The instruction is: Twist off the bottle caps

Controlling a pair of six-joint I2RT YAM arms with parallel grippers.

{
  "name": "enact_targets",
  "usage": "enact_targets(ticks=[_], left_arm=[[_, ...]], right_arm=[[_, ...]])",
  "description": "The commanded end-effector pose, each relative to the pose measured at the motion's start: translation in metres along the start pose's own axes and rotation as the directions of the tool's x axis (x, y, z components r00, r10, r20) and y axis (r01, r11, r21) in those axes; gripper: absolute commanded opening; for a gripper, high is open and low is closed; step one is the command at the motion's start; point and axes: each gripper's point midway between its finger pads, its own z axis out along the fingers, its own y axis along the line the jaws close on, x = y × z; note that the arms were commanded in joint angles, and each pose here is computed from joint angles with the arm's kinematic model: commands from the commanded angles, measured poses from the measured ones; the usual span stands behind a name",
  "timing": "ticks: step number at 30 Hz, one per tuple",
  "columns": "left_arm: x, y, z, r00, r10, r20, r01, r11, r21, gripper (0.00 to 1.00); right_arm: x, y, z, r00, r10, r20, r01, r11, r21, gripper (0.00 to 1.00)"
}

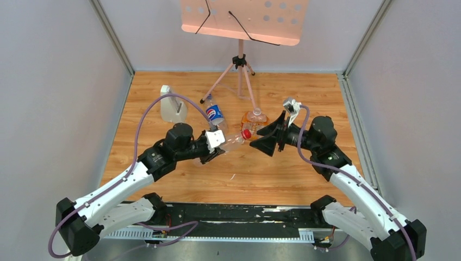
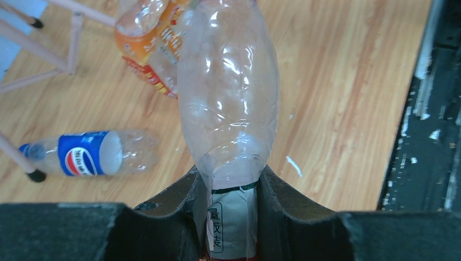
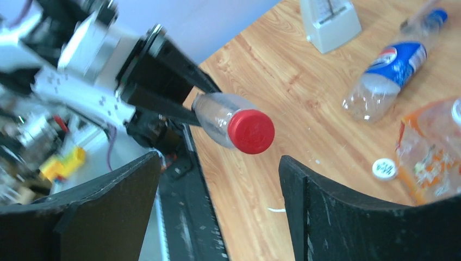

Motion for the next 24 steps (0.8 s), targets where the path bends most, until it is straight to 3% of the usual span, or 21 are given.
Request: enact_targets(ticks=[1,3,9,20,24], left_arm=[[-0.008,0.026,-0.002,0.996,0.088,0.001,-0.087,0.984,-0.158,0.0],[-0.005,0.029,-0.001,0.993,0.117,-0.032,-0.121,0.974,-0.194,0.0],[-0.007,0.038,-0.003,0.977,0.198,-0.084,-0.214,0.938,-0.272,0.0],[-0.002,0.032,0.0,0.964,0.241,-0.116,-0.262,0.938,-0.227,0.0],[-0.004,0.029,0.002,0.965,0.241,-0.102,-0.257,0.943,-0.21,0.0]], right_arm=[[-0.028,-0.018,0.008,0.936,0.338,0.098,-0.35,0.922,0.164,0.81],[-0.022,-0.028,0.01,0.886,0.451,0.11,-0.464,0.858,0.22,0.81],[-0.008,-0.042,0.015,0.781,0.609,0.139,-0.621,0.735,0.272,0.8],[-0.012,-0.039,0.032,0.725,0.684,0.077,-0.681,0.695,0.232,0.77],[-0.01,-0.043,0.037,0.706,0.704,0.071,-0.698,0.677,0.235,0.7]])
